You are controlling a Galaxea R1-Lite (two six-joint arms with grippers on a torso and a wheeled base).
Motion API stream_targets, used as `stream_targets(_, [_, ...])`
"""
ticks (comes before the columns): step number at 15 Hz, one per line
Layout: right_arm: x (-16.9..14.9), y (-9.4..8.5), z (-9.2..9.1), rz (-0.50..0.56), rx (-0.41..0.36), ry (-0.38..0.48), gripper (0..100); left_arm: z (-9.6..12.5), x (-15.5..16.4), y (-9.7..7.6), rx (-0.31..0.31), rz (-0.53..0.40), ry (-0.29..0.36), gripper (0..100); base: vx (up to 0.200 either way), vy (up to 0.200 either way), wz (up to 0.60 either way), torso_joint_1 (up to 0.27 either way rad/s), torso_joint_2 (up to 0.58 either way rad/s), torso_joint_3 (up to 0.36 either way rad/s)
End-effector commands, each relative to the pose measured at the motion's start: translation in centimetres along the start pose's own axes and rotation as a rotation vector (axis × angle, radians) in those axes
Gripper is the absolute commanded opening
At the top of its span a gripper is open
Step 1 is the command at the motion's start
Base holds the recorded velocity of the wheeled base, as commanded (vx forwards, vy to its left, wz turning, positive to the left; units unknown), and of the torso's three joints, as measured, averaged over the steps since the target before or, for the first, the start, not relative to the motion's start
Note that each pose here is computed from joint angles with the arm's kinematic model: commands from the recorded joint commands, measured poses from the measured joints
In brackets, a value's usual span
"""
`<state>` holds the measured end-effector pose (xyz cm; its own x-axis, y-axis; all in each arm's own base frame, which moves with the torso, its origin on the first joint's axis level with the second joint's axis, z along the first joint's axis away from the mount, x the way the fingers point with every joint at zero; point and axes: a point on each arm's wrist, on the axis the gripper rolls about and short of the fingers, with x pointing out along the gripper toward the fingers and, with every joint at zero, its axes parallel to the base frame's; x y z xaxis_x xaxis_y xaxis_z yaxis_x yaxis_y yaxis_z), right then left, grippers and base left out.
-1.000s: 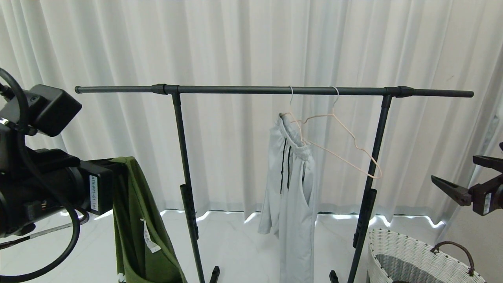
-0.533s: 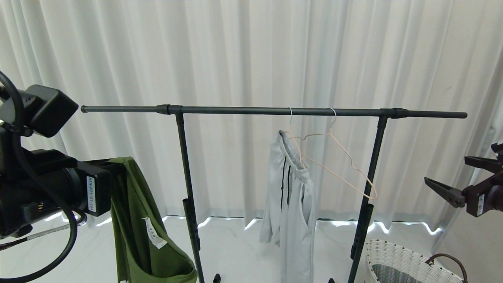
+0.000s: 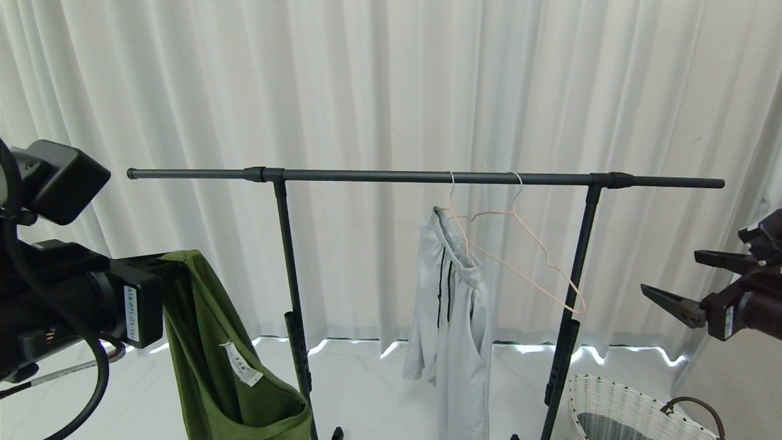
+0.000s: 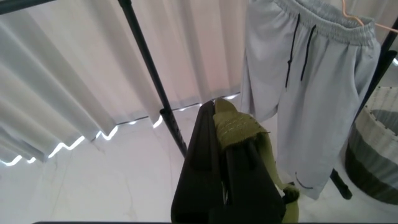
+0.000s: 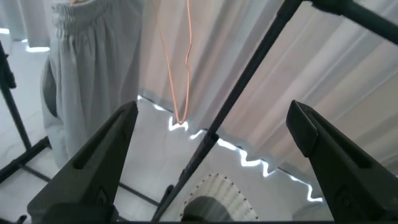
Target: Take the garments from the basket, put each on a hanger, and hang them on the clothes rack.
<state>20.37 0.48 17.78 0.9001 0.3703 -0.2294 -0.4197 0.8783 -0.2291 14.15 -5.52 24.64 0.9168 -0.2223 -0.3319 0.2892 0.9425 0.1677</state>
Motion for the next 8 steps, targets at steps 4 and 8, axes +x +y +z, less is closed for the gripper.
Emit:
stream_targets(4, [1.41, -0.08, -0.53, 0.042, 0.030, 0.079, 100, 0.03, -0.25, 0.06, 0.000, 0.004, -0.010, 0, 0.100, 0.000, 0.00, 0.001, 0.00, 0.000])
stream_targets(8, [1.58, 0.08, -0.66, 0.054, 0.034, 0.090, 100, -0.24, -0.18, 0.02, 0.002, 0.003, 0.000, 0, 0.200, 0.000, 0.00, 0.006, 0.00, 0.001])
